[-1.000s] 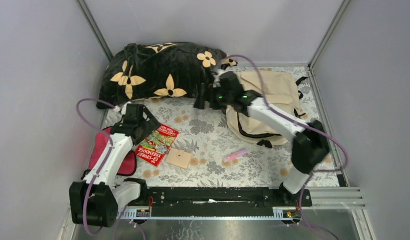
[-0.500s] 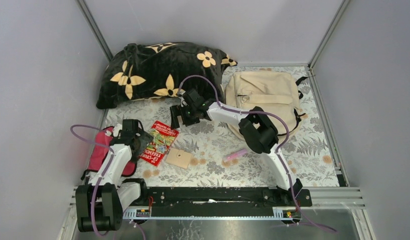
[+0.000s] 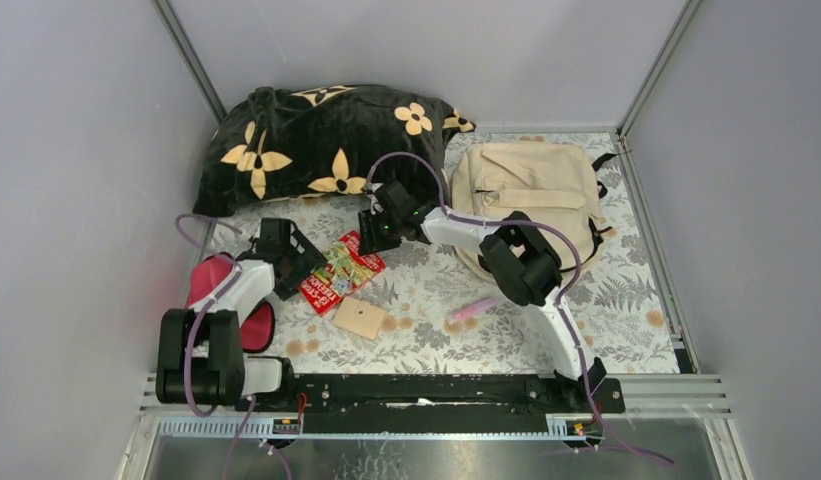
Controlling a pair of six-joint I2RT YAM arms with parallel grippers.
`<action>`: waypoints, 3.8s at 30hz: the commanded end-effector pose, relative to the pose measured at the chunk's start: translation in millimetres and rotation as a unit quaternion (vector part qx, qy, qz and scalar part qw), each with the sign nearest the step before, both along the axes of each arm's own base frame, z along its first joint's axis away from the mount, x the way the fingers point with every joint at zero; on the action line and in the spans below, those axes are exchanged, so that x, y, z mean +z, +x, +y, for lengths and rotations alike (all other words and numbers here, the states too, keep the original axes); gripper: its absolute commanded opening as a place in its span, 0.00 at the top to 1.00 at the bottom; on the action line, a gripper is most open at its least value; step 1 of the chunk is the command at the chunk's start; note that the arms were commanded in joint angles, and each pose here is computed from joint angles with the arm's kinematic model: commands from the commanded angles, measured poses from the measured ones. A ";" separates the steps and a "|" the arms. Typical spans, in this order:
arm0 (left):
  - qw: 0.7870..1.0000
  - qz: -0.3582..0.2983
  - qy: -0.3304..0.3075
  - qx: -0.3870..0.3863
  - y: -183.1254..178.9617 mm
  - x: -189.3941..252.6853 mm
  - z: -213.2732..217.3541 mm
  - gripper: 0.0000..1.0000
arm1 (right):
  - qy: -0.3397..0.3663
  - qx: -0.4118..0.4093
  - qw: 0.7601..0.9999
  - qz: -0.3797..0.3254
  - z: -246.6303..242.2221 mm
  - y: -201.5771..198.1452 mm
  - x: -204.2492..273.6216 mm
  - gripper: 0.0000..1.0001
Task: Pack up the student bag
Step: Adjust the book at the center of the board, then pick up the book from the center of the board.
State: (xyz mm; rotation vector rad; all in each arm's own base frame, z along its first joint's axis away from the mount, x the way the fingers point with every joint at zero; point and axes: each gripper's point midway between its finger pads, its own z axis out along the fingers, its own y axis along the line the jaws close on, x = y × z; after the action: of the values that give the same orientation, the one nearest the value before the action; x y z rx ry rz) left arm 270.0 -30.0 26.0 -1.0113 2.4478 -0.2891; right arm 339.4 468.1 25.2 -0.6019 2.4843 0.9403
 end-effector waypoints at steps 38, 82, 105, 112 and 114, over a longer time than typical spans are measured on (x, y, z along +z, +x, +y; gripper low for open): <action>0.959 -0.155 -0.008 -0.236 66.0 93.5 -151.4 0.01 | -0.144 -0.153 0.974 -0.083 -170.4 -31.8 58.8 0.00; 0.978 -0.093 -0.066 -0.176 52.8 43.6 -130.2 0.01 | -0.068 -0.102 0.991 -0.050 -167.8 -32.1 79.9 0.00; 0.976 -0.060 -0.107 -0.179 65.4 1.0 -156.9 0.01 | -0.032 -0.029 0.999 0.018 -125.1 -5.9 22.2 0.06; 0.969 -0.061 -0.140 -0.192 67.0 -3.6 -169.4 0.03 | 0.009 -0.037 0.998 0.055 -116.0 -17.8 23.2 0.20; 0.969 -0.061 -0.141 -0.192 65.7 -3.9 -169.7 0.03 | 0.023 -0.038 0.997 0.065 -111.9 -20.3 26.0 0.31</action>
State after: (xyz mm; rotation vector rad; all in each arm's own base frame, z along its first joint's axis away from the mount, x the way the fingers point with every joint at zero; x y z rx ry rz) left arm 347.4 -191.6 40.1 -0.6132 2.4592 -0.7872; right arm 336.4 329.9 29.2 -0.4537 2.6014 0.8096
